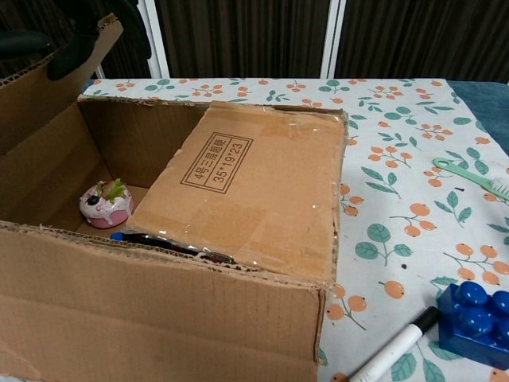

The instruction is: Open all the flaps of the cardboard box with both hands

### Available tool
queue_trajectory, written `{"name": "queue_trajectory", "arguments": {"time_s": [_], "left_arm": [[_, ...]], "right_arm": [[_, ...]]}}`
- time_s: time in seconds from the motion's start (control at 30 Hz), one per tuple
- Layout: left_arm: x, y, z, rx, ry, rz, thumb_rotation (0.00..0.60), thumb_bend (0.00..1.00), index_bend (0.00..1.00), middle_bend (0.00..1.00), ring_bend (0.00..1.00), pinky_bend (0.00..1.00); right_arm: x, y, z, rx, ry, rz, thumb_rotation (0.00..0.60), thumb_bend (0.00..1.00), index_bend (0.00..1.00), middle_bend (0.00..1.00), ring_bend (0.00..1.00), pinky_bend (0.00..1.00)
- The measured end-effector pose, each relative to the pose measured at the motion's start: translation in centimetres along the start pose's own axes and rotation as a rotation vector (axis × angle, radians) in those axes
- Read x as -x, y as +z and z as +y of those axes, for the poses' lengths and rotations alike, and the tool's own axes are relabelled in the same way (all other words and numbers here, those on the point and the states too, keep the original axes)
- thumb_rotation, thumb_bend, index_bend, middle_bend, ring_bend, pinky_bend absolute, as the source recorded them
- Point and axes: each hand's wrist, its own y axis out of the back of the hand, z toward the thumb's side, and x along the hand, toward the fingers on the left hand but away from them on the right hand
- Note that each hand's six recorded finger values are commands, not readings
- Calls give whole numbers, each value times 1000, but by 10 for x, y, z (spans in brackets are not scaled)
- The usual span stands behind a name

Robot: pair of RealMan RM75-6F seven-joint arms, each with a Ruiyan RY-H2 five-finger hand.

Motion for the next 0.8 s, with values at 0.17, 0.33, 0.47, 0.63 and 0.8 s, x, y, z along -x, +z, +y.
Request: {"name": "queue_trajectory", "arguments": {"time_s": [0.17, 0.33, 0.47, 0.63, 0.8], "left_arm": [[8, -6, 2, -3, -26, 36, 600, 608, 200, 551, 132, 62], [15, -10, 3, -13, -39, 59, 600, 608, 200, 551, 132, 62], [22, -13, 7, -18, -37, 80, 600, 608, 200, 551, 132, 62], [31, -17, 16, -21, -21, 104, 600, 608, 201, 553, 132, 62], [39, -19, 23, -18, -27, 132, 600, 607, 202, 562, 132, 61]], "right_arm": [[0, 0, 1, 2, -2, 0, 600, 181, 0, 75, 171, 233], [0, 0, 0, 3, -1, 2, 600, 180, 0, 75, 170, 233], [0, 1, 0, 3, -2, 4, 600, 180, 0, 75, 171, 233], [0, 1, -2, 2, 4, 5, 600, 181, 0, 75, 171, 233], [0, 1, -2, 4, 5, 7, 600, 180, 0, 75, 170, 233]]}}
